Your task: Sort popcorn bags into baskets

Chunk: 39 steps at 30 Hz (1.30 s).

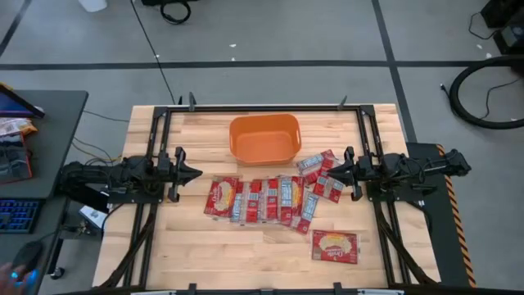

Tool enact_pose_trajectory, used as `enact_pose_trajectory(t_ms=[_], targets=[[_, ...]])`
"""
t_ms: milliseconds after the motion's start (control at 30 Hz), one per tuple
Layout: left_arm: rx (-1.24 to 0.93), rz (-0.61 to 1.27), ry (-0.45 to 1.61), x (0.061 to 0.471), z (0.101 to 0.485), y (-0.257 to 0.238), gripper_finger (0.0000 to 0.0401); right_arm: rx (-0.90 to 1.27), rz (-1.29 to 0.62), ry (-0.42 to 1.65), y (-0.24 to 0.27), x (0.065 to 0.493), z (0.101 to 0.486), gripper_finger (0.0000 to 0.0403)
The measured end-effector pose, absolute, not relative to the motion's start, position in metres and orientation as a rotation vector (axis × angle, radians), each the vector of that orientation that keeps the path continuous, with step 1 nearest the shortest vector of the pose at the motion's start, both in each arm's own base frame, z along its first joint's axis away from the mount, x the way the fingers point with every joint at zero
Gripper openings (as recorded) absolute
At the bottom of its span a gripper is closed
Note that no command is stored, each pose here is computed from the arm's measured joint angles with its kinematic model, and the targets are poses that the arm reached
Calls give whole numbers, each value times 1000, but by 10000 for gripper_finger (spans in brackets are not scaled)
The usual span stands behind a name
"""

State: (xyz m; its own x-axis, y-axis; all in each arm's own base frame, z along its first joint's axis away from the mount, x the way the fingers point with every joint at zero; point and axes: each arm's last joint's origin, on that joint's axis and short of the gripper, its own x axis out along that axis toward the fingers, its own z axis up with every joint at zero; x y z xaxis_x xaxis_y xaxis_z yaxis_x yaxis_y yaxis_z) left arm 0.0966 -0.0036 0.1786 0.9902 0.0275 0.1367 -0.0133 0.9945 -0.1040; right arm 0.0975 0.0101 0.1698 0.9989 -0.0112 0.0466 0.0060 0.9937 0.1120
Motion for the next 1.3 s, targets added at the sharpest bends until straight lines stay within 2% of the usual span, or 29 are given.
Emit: enact_pose_trajectory(t_ms=[1300], targets=[[-104,21,-140,97,179,-4,18,70,-30,-55,9,97,171,58]])
